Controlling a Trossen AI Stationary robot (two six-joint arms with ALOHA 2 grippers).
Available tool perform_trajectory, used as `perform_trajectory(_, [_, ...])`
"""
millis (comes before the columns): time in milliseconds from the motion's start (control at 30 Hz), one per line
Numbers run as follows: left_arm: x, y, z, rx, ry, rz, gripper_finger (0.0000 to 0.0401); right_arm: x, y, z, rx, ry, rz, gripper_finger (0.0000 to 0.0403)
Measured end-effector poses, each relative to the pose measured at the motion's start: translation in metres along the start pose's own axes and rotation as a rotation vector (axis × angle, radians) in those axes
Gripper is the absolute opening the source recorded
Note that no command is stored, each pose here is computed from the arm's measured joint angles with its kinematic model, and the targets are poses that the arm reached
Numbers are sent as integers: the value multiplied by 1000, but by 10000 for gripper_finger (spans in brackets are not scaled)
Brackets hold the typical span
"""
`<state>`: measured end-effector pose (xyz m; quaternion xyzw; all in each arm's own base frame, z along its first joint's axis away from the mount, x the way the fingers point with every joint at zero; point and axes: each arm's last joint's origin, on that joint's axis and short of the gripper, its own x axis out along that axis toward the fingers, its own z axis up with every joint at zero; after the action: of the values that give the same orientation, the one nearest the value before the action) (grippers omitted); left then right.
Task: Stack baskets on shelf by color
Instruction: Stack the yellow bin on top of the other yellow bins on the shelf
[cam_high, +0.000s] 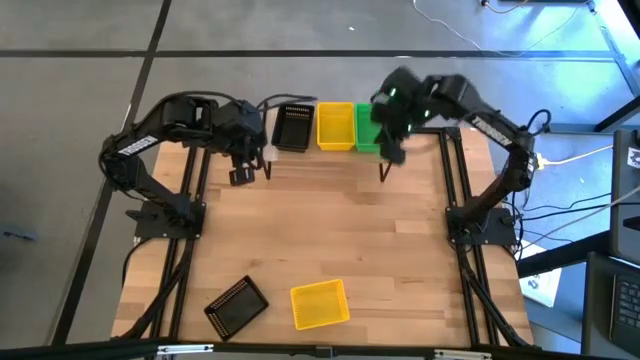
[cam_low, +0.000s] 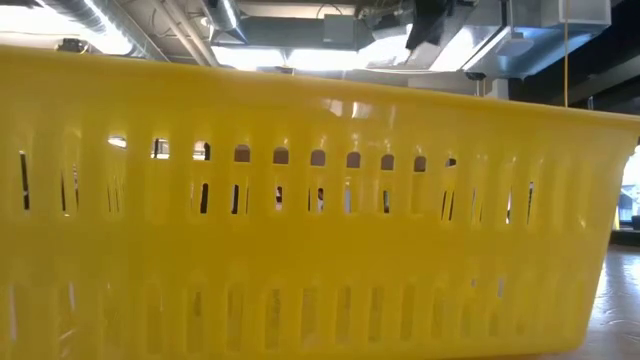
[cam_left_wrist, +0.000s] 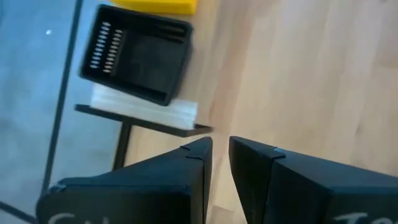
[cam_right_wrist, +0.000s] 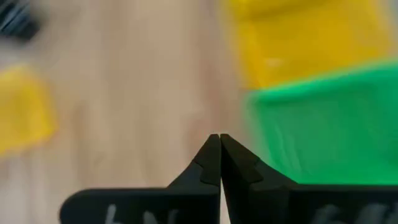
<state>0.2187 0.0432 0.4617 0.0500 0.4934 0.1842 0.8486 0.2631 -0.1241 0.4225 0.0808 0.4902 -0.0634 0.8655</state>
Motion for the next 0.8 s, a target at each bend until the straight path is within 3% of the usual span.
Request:
perform_trajectory(133, [-6, -8, -2, 19, -19, -39, 47, 8, 51, 3, -227, 32, 132, 0])
perform_trajectory(367, [-14, -25, -4, 63, -40, -109, 47, 11, 131, 0, -456, 5, 266, 0])
perform_trajectory(567, [-25, -36, -9, 116, -72, -186, 47, 23, 171, 3, -402, -22, 322, 0])
perform_trajectory(800, [-41, -42, -19, 129, -118, -224, 47, 63, 193, 9, -315, 84, 322, 20])
